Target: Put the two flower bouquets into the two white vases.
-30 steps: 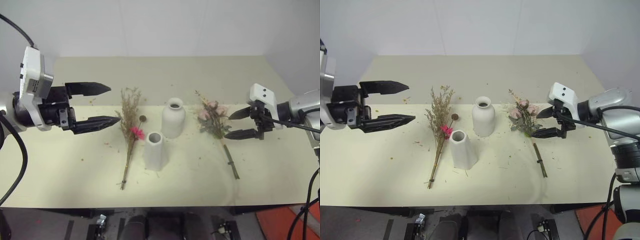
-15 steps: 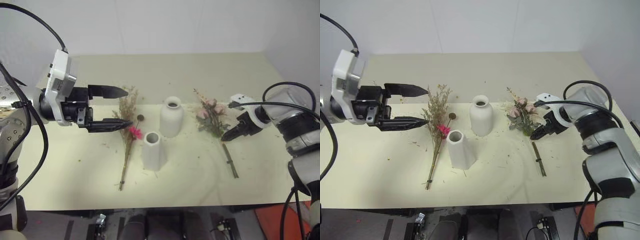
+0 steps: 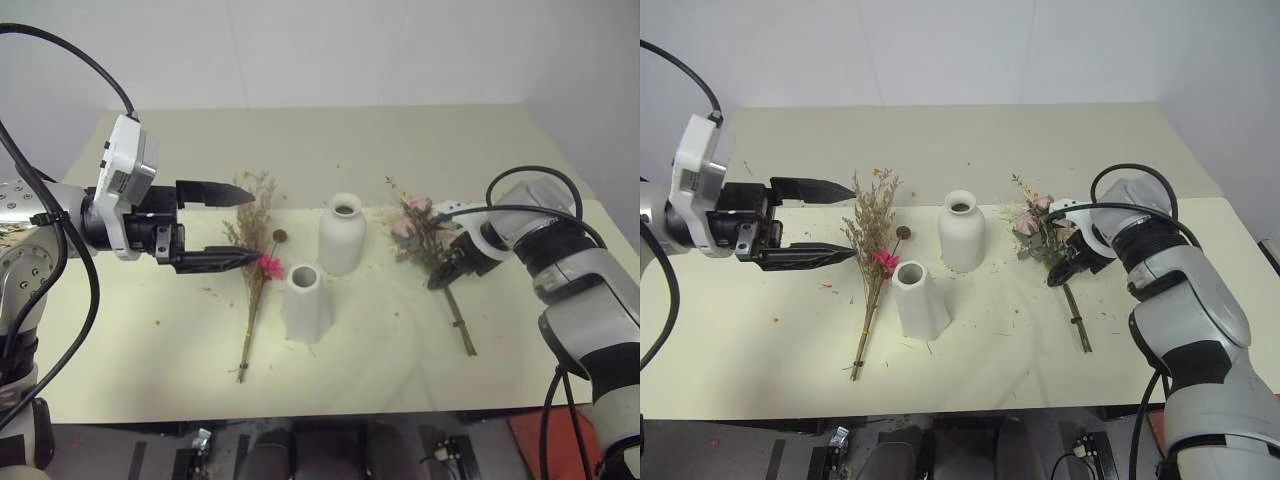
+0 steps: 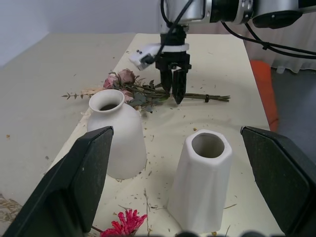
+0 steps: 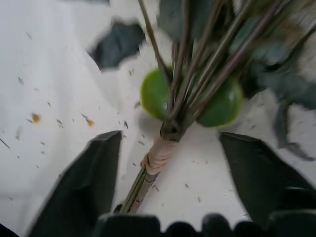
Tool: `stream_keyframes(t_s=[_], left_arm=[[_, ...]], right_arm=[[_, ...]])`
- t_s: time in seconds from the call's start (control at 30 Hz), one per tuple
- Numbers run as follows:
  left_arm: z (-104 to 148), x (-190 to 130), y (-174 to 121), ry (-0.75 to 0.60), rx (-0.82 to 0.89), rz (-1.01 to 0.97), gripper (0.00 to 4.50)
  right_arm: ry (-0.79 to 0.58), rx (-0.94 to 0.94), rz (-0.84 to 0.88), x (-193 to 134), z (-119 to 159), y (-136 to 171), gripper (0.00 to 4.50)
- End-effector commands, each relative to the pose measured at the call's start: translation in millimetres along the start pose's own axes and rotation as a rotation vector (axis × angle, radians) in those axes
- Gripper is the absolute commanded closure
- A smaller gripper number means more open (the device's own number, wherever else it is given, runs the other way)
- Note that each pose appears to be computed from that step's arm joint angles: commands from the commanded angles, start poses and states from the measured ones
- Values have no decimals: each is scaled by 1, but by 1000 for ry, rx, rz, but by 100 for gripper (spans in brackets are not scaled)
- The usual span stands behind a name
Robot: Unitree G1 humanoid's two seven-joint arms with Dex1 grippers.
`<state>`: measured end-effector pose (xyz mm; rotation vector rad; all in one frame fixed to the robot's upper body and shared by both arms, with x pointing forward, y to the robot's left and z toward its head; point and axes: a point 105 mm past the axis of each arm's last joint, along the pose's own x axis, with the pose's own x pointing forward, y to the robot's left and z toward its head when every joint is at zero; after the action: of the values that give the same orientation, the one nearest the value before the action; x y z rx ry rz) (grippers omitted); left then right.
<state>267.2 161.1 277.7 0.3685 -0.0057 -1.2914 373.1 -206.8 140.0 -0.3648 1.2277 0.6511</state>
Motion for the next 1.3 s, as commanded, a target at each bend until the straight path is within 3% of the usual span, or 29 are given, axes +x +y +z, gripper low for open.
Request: stream_keyframes(t_s=[0.03,0.23,0.37,0.43,0.57,0.67,0.83,1.0,1.3], left_arm=[[12,-4,-3,-16,50,14,0],[12,-4,-2,-18,49,20,0],[11,-5,-1,-18,47,24,0],[11,-7,-1,-17,45,29,0],[9,-11,1,-18,27,56,0],[4,-13,2,-16,2,76,0],[-1,-15,4,-8,-18,104,0],[-2,-17,4,-4,-23,123,0],[-1,-20,3,-17,-35,149,0]], right_arm=[[-32,3,-13,-6,5,-2,227],[-120,59,-48,-17,15,-7,422],[-226,137,-130,-30,26,-18,426],[-357,191,-167,-45,39,-25,426],[-742,192,-251,-87,79,-35,426],[-1132,130,-273,-129,111,-29,426],[-1462,118,-38,-175,134,8,426],[-1637,7,161,-210,143,61,426],[-1594,-213,239,-194,135,110,426]])
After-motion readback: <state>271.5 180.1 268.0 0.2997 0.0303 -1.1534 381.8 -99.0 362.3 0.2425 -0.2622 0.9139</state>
